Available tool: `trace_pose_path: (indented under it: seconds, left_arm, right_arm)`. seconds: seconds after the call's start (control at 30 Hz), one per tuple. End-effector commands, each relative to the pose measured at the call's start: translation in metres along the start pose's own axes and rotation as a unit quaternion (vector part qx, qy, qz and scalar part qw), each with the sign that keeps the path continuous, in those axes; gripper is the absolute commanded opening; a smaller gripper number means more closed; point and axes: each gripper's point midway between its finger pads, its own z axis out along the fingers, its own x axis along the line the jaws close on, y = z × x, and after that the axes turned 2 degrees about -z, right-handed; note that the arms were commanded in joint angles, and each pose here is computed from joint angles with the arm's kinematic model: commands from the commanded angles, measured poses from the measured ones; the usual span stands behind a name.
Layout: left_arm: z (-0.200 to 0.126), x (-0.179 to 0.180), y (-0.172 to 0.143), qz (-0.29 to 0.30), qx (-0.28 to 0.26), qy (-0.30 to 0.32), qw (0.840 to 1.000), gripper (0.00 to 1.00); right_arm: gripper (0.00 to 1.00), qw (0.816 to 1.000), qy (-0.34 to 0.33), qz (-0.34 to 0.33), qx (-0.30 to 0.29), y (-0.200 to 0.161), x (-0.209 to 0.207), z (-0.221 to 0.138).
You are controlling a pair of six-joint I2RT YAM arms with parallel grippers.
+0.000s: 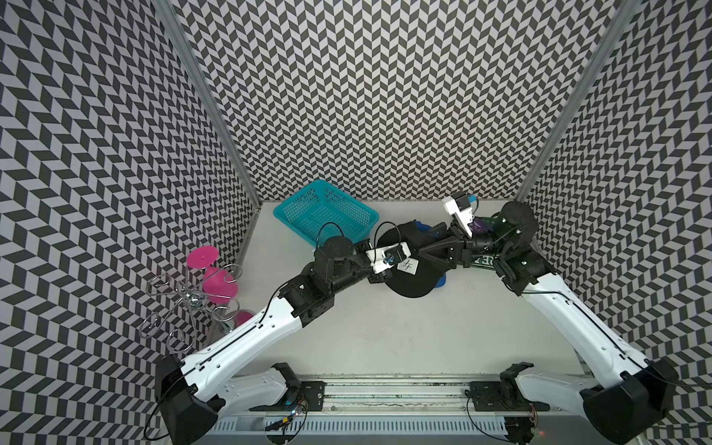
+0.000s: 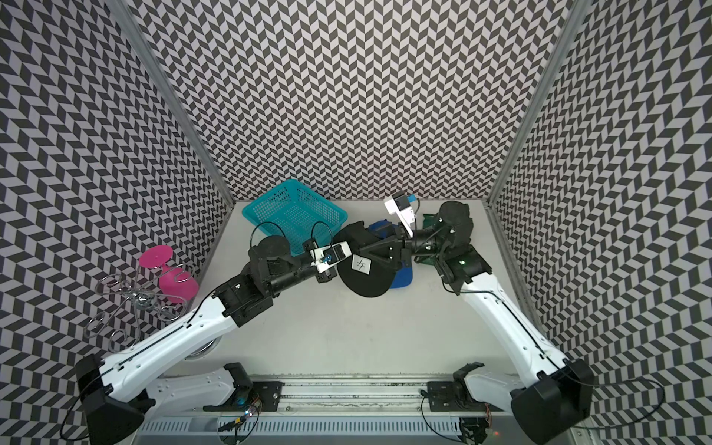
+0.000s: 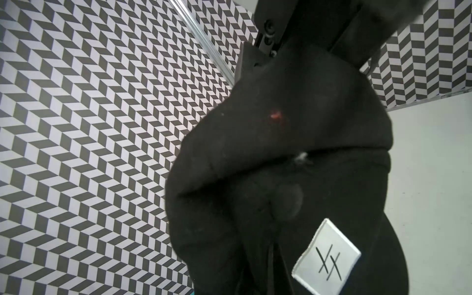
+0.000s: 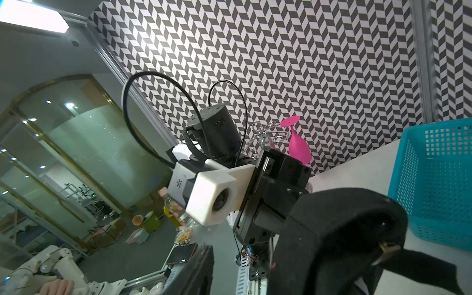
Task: Turn the baseball cap inside out
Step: Turn over the baseball cap.
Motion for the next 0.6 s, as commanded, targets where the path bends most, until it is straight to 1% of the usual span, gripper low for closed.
trace_pose_path:
  seconds: [0.0,0.07,0.17,0.3,0.33,0.43,0.5,0.57]
  left_arm:
    - [-0.008,0.018,-0.001,-0.012,-0.004,0.041,0.999,0.0]
    - [-0.01,0.018,-0.003,-0.012,-0.006,0.046,0.999,0.0]
    - [-0.012,0.017,-0.006,-0.011,-0.008,0.042,0.999,0.0]
    - [-0.018,0.017,-0.006,-0.009,-0.007,0.042,0.999,0.0]
    - [-0.02,0.016,-0.004,-0.009,-0.01,0.042,0.999,0.0]
    - [-0.03,0.013,-0.001,-0.016,-0.024,0.04,0.999,0.0]
    - [-0.039,0.011,0.0,-0.025,-0.033,0.041,0.998,0.0]
    - [-0.046,0.01,0.002,-0.037,-0.04,0.043,0.998,0.0]
  right_arm:
    - [0.59,0.999,0.015,-0.033,-0.011,0.022,0.017,-0.005]
    - [0.58,0.999,0.003,-0.03,-0.019,0.026,0.014,-0.01]
    - [0.47,0.999,-0.009,-0.027,-0.033,0.033,0.013,-0.016]
    - [0.17,0.999,-0.01,-0.02,-0.044,0.04,0.014,-0.018]
    - [0.12,0.999,-0.009,-0.023,-0.045,0.041,0.014,-0.018]
    - [0.06,0.997,-0.036,-0.022,-0.06,0.048,0.004,-0.023]
    - [0.0,0.994,-0.073,-0.004,-0.079,0.051,-0.016,-0.031]
    - [0.0,0.988,-0.113,0.027,-0.101,0.051,-0.04,-0.043]
